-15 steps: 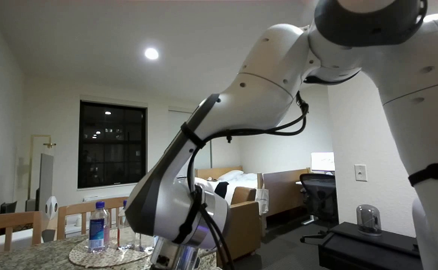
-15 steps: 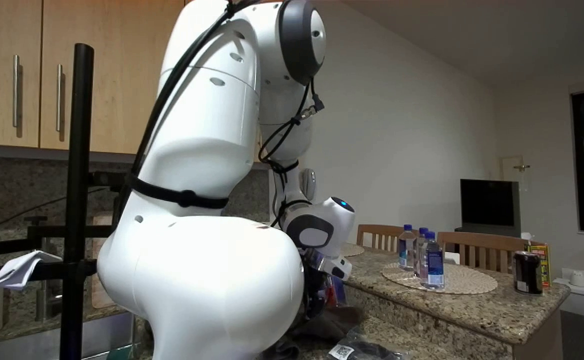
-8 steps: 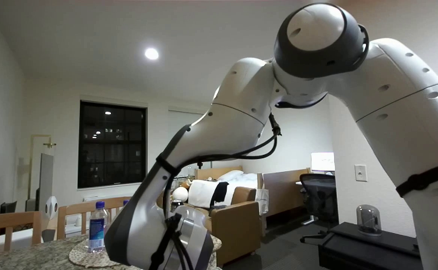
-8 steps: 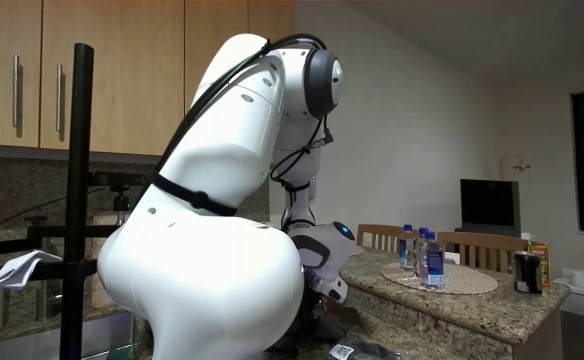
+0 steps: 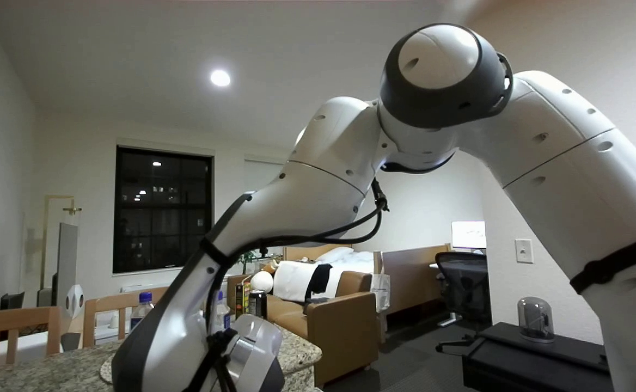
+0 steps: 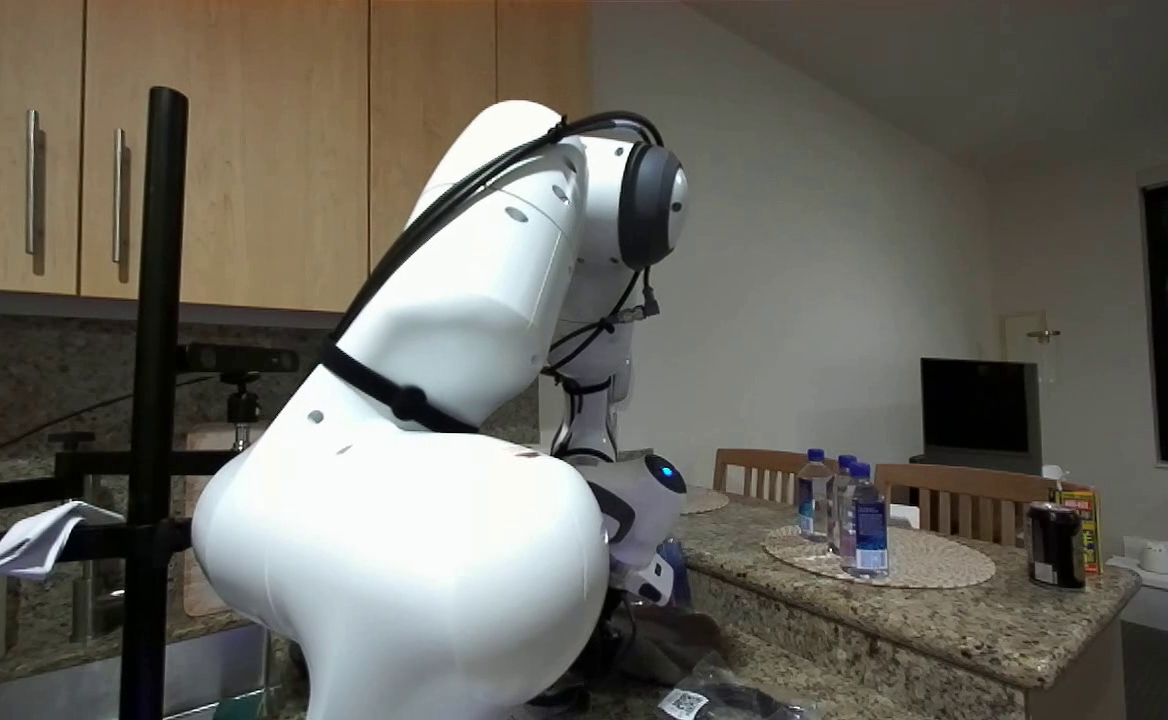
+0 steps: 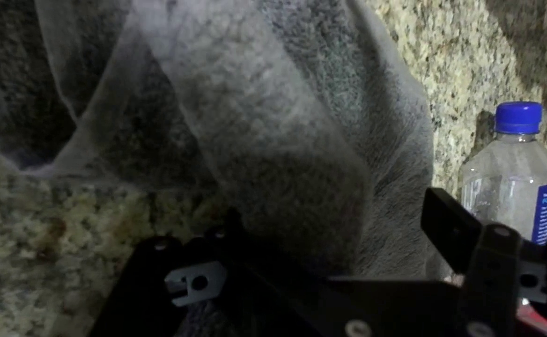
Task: Pick up the grey towel and slightly move it to the right.
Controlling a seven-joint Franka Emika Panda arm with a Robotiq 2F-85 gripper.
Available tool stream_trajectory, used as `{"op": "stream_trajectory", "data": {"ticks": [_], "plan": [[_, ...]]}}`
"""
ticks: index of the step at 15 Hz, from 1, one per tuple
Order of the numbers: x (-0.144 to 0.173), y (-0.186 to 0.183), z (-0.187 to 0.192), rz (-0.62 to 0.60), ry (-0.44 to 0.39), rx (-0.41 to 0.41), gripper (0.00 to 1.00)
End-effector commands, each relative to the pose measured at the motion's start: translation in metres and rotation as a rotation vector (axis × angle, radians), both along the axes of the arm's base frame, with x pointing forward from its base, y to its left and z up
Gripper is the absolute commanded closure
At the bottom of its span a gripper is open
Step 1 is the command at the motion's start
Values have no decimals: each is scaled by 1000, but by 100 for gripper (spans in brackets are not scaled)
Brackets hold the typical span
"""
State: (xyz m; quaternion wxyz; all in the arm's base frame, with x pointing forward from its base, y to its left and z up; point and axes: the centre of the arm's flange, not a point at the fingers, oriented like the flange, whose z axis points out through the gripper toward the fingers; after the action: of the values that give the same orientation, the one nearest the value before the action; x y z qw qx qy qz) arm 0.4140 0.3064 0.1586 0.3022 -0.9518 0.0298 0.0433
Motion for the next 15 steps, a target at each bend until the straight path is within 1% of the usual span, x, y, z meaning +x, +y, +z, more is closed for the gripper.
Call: {"op": "stream_trajectory", "data": {"ticks": [1, 2, 5, 8, 11, 12, 14, 15], "plan": [[-6, 7, -11, 33, -39, 18, 37], [-6, 8, -12, 40, -41, 24, 46], [-6, 10, -15, 43, -48, 33, 65], [0, 9, -18, 31, -25, 35, 85], [4, 13, -17, 25, -11, 18, 91], [7, 15, -14, 18, -11, 3, 91], [18, 18, -8, 3, 1, -27, 88], [23, 21, -5, -3, 2, -45, 90]]}}
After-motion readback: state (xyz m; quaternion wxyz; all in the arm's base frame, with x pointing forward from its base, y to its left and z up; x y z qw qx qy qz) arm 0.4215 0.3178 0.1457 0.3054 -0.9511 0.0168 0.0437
